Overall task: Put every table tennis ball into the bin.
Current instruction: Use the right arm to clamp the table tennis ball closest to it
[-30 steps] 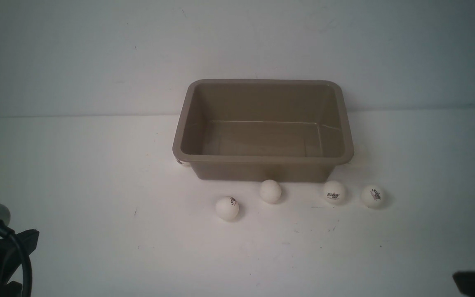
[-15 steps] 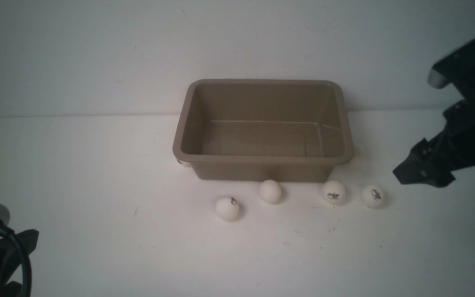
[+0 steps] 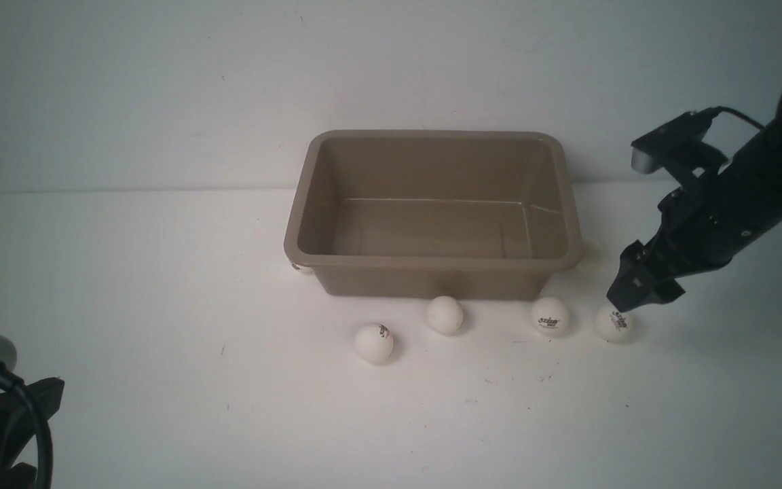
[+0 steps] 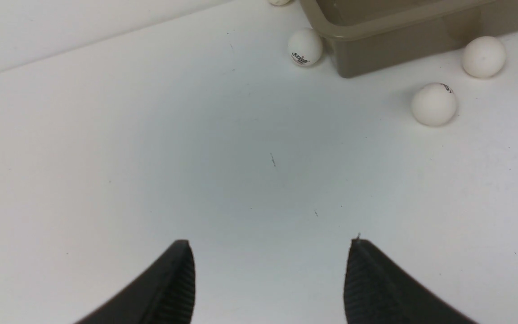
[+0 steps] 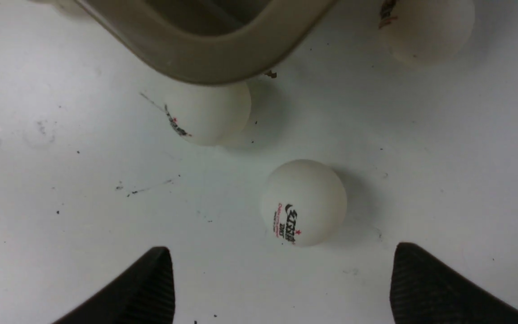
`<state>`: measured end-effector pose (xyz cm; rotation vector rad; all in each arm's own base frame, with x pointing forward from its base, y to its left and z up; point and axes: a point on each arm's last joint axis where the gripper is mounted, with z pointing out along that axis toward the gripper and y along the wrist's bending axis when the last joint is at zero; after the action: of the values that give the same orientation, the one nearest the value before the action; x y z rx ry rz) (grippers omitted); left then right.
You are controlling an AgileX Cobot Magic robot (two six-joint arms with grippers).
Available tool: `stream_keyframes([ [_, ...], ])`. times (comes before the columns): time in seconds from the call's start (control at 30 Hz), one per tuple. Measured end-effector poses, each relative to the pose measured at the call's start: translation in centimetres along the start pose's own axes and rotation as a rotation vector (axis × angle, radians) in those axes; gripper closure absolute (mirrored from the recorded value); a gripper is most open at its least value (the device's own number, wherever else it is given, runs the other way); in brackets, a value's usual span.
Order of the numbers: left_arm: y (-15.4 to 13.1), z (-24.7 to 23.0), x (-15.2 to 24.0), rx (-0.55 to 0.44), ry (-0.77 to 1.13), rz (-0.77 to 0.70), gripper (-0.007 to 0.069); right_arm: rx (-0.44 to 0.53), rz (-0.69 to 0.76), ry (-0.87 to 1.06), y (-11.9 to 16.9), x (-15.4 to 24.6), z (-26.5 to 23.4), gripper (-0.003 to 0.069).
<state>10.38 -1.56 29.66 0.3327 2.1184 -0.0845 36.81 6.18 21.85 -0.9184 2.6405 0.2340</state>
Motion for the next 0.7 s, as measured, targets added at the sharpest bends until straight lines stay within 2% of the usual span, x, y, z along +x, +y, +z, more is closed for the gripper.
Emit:
stream_keyframes([
  [0.3, 0.0, 0.0, 0.0, 0.0, 0.0, 0.0, 0.022, -0.023, 0.02, 0.053, -0.9, 0.3, 3.8, 0.0076],
  [0.7, 0.0, 0.0, 0.0, 0.0, 0.0, 0.0, 0.022, -0.017, 0.043, 0.043, -1.4, 0.3, 5.6, 0.0076],
])
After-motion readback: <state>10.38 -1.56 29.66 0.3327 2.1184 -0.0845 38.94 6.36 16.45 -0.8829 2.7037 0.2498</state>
